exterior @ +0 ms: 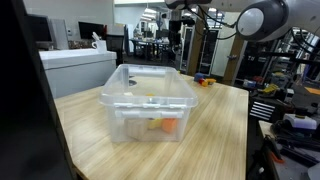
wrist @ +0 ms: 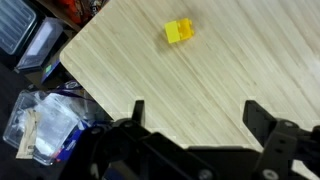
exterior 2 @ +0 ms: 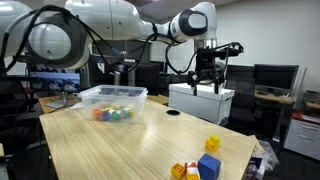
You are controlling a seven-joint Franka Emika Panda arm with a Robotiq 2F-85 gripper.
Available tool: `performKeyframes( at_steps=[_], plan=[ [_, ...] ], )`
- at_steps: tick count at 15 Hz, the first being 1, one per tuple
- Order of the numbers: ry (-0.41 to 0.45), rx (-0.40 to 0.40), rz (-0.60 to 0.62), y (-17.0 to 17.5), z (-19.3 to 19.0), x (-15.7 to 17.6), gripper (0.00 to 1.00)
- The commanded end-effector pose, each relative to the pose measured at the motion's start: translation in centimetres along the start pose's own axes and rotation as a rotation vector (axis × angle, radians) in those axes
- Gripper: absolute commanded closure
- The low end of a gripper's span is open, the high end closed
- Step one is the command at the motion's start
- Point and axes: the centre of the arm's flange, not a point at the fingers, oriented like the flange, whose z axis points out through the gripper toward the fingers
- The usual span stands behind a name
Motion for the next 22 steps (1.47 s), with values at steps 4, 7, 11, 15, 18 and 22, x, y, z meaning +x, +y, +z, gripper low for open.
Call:
performKeyframes(
  at_steps=[4,7,11,15,18,22],
  plan=[
    [0.035,0.05,0.374,-6.3,-3.5,-1.9,0.0],
    [0.006,0.077,0.549,-7.1,-5.0,-3.3,0.0],
    [-0.029,0.091,0.788,-6.6,-4.2,-4.9,0.0],
    [-0.046,0.079,0.96,-5.9,-1.9,-6.0,0.0],
    [-0.078,0.079,0.973,-5.6,1.1,-6.1,0.0],
    [-0.113,0.094,0.98,-5.0,5.3,-5.8,0.0]
  ],
)
